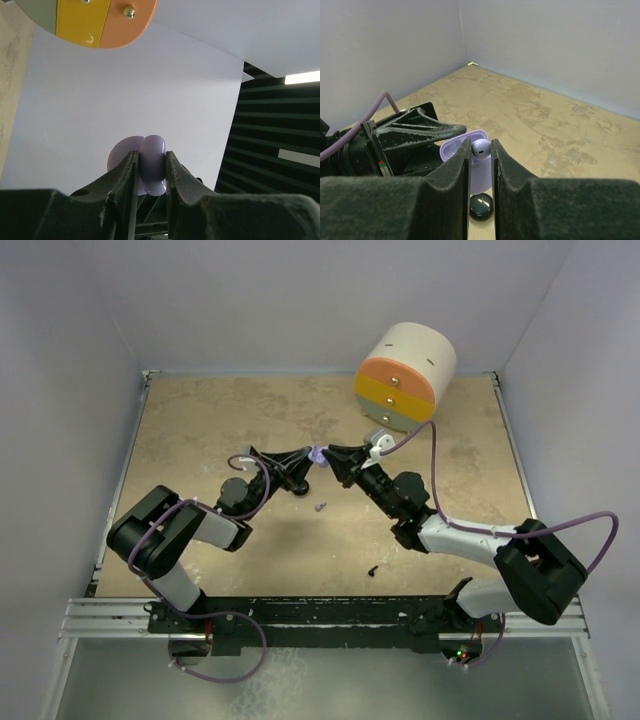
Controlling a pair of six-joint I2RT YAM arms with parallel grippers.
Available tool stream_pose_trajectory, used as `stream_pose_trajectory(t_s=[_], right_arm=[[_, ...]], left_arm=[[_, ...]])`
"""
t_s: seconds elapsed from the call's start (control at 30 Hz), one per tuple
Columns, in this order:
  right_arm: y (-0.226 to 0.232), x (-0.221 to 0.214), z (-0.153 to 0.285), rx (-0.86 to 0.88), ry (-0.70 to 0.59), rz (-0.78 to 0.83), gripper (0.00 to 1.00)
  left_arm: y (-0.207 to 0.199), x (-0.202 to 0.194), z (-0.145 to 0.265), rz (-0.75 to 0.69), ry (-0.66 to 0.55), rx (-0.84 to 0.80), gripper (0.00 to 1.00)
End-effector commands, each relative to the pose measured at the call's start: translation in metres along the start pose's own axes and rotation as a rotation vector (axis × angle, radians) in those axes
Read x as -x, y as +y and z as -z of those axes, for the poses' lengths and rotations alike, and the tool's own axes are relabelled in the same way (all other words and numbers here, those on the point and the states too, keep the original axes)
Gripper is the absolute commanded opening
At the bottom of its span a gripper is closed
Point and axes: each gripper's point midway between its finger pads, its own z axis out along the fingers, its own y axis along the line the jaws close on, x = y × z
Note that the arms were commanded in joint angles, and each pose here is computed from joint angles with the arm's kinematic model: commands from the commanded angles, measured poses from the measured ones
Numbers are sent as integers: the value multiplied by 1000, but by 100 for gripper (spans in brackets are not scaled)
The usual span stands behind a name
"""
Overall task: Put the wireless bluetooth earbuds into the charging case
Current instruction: Place the earbud in the charging case.
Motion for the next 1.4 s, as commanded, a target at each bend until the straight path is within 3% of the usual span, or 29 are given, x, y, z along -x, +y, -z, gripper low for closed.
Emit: stream_pose_trajectory(t_s=[0.0,0.3,0.43,0.53,0.7,0.8,0.9,1.0,1.13,1.37], right_arm=[[0,19,3,0,-53,27,0],[1,11,1,8,-8,35,2],[6,8,-3,30,19,13,21],[10,12,-3,51,14,-2,29],[15,35,3,67,-36,-23,64],[15,44,5,57,-39,-47,73],[7,57,8,2,-62,-64,84],[-21,58,6,-169,-33,-111,97],[-62,23,-2,-402,149,-90,100],[-82,11,12,-497,186,-100,100]], left_arm=[[-34,-16,-5,51,58,-97,0],[-32,-16,-10,45,58,-89,0],[-30,-15,-11,45,56,-85,0],[-28,-13,-11,42,54,-82,0],[-19,-9,-13,20,49,-61,0],[-12,-6,-15,7,50,-47,0],[-6,-5,-16,-14,58,-35,0],[1,-5,-16,-42,66,-12,0],[9,-6,-16,-84,75,22,0],[12,-4,-12,-173,78,75,0]])
